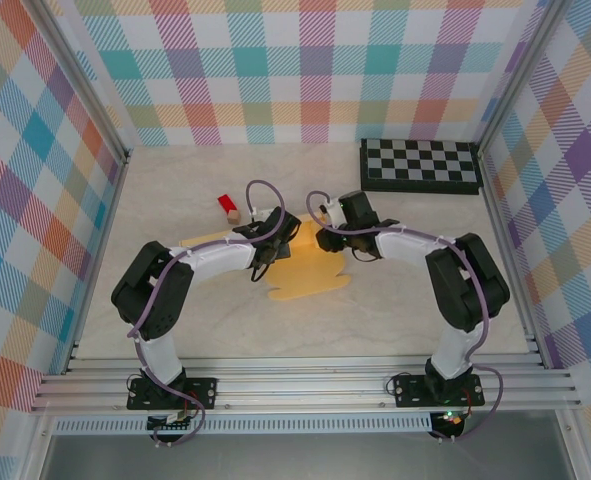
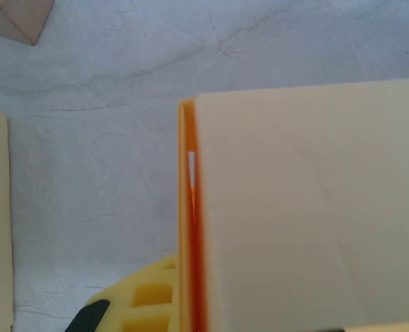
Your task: Fold the paper box
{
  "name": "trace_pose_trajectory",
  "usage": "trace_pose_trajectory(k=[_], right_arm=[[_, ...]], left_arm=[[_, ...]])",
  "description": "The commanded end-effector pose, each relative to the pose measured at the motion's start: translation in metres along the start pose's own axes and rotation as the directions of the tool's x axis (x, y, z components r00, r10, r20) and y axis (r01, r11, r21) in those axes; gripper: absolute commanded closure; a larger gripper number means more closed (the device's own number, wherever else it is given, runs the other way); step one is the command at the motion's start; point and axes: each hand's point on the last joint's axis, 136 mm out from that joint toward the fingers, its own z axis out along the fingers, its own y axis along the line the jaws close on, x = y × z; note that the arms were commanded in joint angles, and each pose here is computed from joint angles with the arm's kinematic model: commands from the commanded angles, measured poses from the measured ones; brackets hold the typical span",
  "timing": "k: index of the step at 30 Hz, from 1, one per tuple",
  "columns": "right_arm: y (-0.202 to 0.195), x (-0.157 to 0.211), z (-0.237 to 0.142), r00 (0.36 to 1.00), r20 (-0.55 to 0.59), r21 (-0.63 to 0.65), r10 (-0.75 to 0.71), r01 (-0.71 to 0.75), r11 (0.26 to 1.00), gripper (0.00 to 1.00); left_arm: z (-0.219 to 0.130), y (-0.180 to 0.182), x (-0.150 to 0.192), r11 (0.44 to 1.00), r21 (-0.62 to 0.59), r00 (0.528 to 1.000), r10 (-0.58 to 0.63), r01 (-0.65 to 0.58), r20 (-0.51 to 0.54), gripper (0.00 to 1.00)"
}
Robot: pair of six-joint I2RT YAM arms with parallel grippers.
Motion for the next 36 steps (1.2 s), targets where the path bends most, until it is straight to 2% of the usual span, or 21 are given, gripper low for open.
trace_pose_trajectory(k=[1,3,6,8,12,15,18,25,28,36], right_arm=[[-0.008,-0.021,0.006,0.999,0.047,0.057,-0.001,-0.001,0.998,0.66],[-0.008,-0.025,0.009,0.999,0.051,0.057,-0.001,-0.001,0.998,0.68],[-0.008,-0.03,0.011,0.998,0.064,0.064,0.004,-0.009,0.998,0.84],[-0.01,-0.029,0.011,0.998,0.069,0.089,0.009,-0.015,0.996,0.91],[-0.026,-0.021,0.009,0.998,0.058,0.243,0.023,-0.036,0.969,1.0],[-0.046,-0.006,0.005,0.998,0.03,0.423,0.064,-0.07,0.903,1.0],[-0.064,0.007,-0.005,0.997,0.007,0.6,0.071,-0.061,0.798,1.0],[-0.089,0.04,-0.018,0.984,0.01,0.756,0.176,-0.123,0.643,1.0],[-0.09,0.047,-0.016,0.977,0.007,0.767,0.211,-0.14,0.626,1.0],[-0.081,0.049,-0.009,0.96,0.017,0.711,0.278,-0.207,0.672,0.99]], left_arm=[[-0.001,-0.01,0.013,0.999,0.048,0.998,0.019,-0.016,-0.064,1.0],[-0.001,-0.011,0.015,0.998,0.057,0.997,0.023,-0.019,-0.073,1.0],[-0.002,-0.009,0.015,0.998,0.053,0.997,0.019,-0.016,-0.072,1.0],[-0.002,-0.007,0.015,0.999,0.042,0.997,0.014,-0.012,-0.07,1.0],[-0.004,-0.006,0.014,0.999,0.036,0.998,-0.008,0.01,-0.067,1.0],[-0.006,-0.007,0.013,0.998,0.043,0.997,-0.042,0.044,-0.067,1.0],[-0.008,-0.008,0.012,0.997,0.044,0.996,-0.061,0.064,-0.069,1.0],[-0.007,-0.006,0.016,0.996,0.041,0.994,-0.081,0.085,-0.078,1.0],[-0.008,-0.006,0.017,0.995,0.042,0.993,-0.084,0.087,-0.079,1.0],[-0.006,-0.005,0.017,0.996,0.031,0.994,-0.08,0.082,-0.077,1.0]])
